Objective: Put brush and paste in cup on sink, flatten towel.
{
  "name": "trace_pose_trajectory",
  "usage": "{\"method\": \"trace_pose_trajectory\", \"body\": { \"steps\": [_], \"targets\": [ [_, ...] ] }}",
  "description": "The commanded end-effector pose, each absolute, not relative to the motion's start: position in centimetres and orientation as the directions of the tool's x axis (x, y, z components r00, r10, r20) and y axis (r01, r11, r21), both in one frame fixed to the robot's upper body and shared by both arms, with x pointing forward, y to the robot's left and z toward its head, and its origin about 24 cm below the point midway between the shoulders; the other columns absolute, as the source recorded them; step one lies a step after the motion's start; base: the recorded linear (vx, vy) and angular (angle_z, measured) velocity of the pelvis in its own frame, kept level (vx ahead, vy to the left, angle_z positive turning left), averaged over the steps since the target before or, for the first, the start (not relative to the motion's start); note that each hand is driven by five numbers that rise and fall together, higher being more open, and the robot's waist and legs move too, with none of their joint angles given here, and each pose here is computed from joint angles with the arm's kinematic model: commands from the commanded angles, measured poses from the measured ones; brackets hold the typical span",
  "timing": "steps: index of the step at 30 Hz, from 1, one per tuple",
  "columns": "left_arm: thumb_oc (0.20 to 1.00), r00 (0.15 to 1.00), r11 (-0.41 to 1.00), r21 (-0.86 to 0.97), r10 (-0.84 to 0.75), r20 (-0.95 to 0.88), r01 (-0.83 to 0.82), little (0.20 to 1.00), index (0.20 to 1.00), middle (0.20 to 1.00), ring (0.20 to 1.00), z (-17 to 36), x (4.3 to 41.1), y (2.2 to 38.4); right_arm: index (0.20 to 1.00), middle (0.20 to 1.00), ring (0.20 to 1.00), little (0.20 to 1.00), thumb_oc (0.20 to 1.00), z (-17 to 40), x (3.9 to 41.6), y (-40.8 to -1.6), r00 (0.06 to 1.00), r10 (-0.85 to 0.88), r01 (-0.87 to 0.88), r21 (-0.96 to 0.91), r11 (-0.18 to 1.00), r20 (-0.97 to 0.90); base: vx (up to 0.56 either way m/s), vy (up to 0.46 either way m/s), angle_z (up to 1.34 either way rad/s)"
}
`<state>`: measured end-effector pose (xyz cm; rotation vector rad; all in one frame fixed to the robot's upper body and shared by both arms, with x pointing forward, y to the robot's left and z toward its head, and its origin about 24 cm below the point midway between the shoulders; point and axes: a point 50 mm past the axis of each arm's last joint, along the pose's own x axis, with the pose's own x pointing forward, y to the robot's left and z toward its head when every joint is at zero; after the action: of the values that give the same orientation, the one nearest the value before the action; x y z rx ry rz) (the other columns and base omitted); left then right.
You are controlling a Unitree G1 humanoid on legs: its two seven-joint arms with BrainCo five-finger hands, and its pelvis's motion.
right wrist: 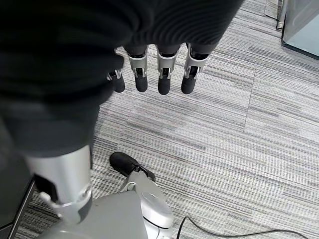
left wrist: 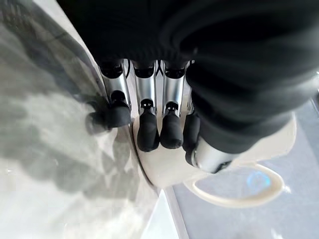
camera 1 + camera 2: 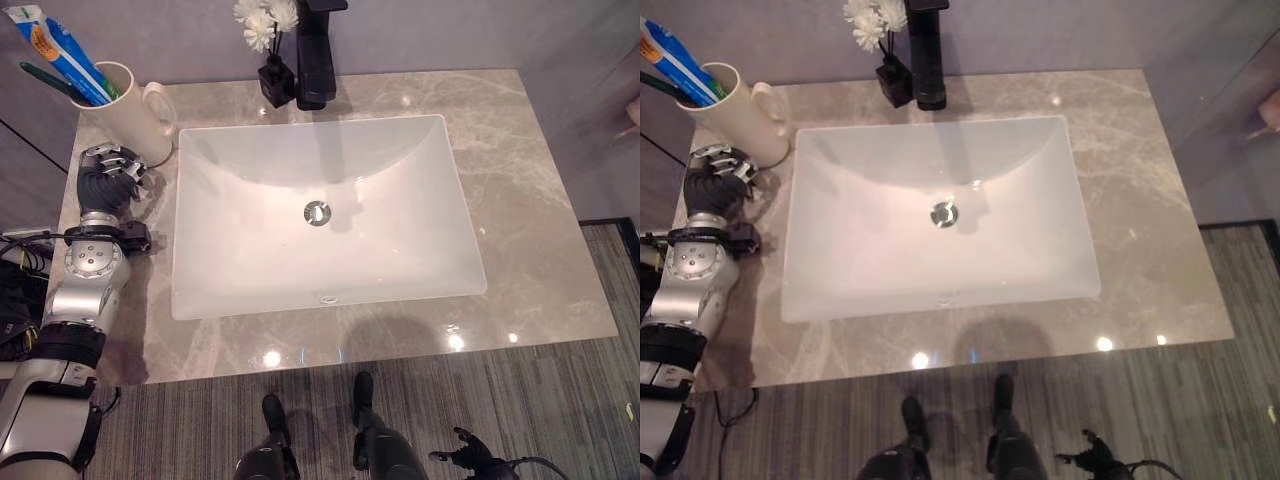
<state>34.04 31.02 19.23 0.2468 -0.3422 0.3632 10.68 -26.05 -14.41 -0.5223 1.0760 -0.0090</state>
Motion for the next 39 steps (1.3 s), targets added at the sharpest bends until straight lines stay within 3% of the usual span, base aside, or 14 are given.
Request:
{"method": "trace_pose_trajectory", "body": {
  "steps": [1,24,39],
  "targets": [
    [0.2,0.829,0.886,0.138,0.346,0.439,-0.443,0.2,0.2,0.2,0.2,22.5,34.7,31.8,1.0,1.0,1.0,1.0,1.0,-13.5,10.8,-28.4,0.493,-0.306,-0.229,-0.461,0.857,-0.814,0.0,0.0,0.0],
    [0.2,0.778,0.809,0.205,0.41,0.476,-0.551,0.2,0.2,0.2,0.2,27.1,35.9,33.4,1.0,1.0,1.0,1.0,1.0,-13.0,12.0,-28.2,0.539,-0.275,-0.236,-0.456,0.858,-0.796,0.0,0.0,-0.01],
    [0.2,0.686,0.69,0.203,0.552,0.474,-0.695,0.2,0.2,0.2,0.2,27.9,34.1,37.1,1.0,1.0,1.0,1.0,1.0,-12.5,12.2,-28.4,0.568,-0.254,-0.271,-0.469,0.84,-0.783,0.0,0.005,-0.03]
  ]
}}
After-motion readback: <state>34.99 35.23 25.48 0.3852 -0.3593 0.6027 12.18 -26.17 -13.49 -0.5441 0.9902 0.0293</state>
